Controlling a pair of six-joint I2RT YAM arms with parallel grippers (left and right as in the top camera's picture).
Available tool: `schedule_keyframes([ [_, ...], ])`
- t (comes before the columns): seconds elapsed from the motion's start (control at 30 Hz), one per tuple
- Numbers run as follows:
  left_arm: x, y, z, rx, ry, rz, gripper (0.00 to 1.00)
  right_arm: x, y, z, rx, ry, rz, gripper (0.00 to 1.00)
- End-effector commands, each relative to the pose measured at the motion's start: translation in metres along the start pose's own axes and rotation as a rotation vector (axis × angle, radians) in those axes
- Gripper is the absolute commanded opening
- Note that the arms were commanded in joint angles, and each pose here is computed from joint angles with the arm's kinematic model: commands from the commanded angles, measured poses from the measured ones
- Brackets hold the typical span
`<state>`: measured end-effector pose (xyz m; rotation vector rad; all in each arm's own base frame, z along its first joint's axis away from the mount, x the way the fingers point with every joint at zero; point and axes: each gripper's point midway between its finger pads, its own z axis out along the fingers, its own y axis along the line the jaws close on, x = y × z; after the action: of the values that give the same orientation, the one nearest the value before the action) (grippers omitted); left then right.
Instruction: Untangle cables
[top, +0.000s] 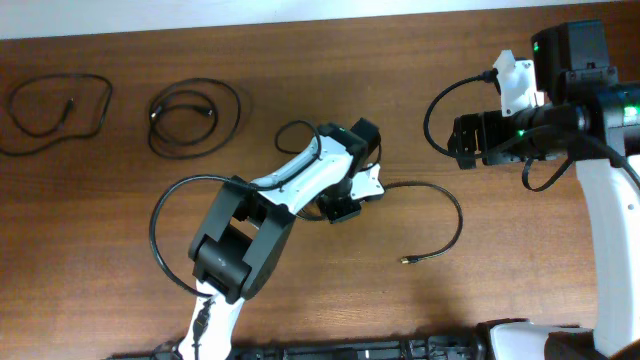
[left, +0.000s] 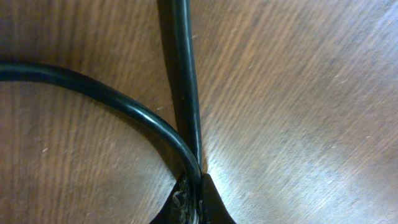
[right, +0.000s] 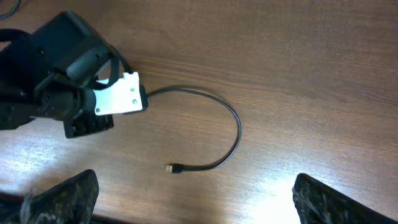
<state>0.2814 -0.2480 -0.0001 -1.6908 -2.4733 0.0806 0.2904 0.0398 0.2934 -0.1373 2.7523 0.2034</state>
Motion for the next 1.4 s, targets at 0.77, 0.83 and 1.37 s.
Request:
schedule_keyframes([
  [0.77,0.335,0.066,-0.360,-0.813,-0.861,-1.224,0.00,-0.002,0.001,-0.006,-0.005,-0.022,0.004,0.99],
  [0.83,0.391,0.074,-0.351,-0.852,-0.843,-1.557,0.00,-0.002,0.001,-0.006,-0.005,-0.022,0.004,0.99],
  [1.37,0.592,0.065,-0.211,-0.692,-0.522,-2.931,0.00,-0.002,0.001,-0.006,-0.005,-0.021,0.004,0.99],
])
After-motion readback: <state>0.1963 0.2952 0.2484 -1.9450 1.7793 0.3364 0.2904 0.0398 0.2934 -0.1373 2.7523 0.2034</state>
